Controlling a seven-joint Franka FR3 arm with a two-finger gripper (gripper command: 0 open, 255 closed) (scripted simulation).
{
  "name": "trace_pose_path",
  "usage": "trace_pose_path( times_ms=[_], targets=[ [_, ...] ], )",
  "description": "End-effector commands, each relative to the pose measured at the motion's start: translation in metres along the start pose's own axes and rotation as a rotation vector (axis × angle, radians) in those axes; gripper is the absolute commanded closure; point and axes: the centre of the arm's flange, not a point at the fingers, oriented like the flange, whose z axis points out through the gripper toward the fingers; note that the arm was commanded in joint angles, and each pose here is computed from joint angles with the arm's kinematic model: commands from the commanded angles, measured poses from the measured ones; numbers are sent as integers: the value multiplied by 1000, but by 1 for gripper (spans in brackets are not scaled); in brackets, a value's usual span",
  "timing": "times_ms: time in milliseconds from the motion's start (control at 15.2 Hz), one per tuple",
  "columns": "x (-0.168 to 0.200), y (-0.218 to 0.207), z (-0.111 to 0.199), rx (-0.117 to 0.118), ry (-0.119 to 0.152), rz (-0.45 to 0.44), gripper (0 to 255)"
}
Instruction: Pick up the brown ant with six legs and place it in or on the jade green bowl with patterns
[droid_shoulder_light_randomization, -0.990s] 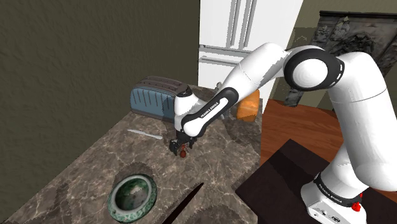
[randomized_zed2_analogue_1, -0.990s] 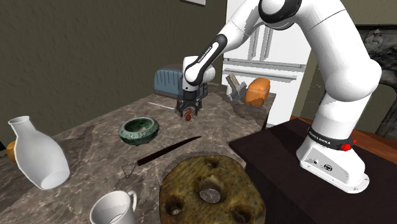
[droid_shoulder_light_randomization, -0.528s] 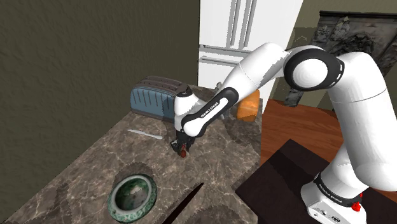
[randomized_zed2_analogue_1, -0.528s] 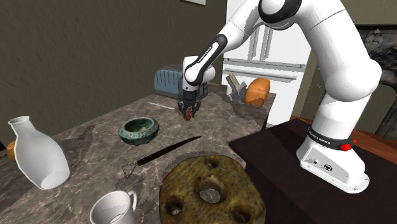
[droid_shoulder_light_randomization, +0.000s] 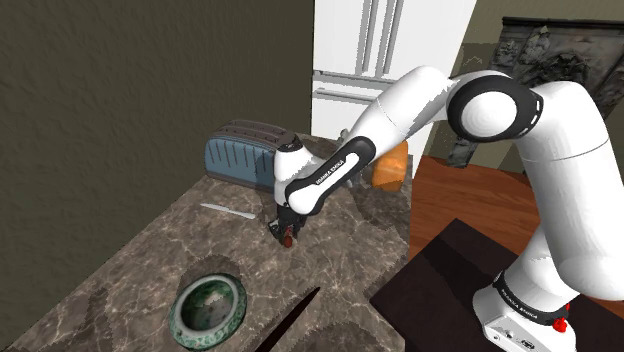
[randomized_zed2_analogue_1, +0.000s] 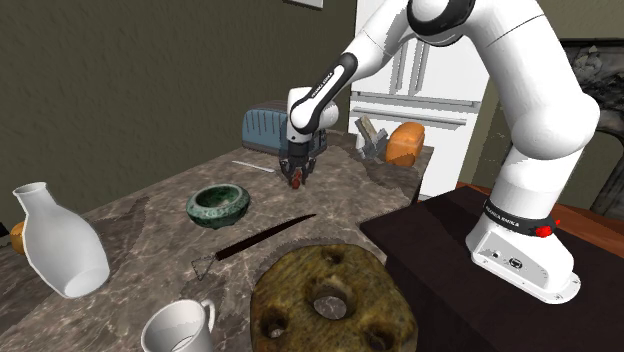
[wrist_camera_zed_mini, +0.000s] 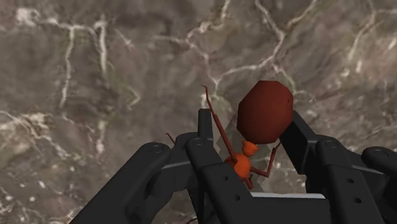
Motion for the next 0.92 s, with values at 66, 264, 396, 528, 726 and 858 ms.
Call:
trace_pose_path(
  times_ms=[66, 264, 396, 528, 726, 858],
  targets=[
    [0, -1, -13, -1, -1, 0, 255],
    [-1, -3, -28, -1, -1, 0, 255],
    [-2, -4, -39, -1, -1, 0, 255],
    [-3, -5, -49, -1, -1, 0, 255],
    [-3, -6, -65, -1, -1, 0, 255],
    [-4, -7, -76, -1, -1, 0, 255]
  ],
)
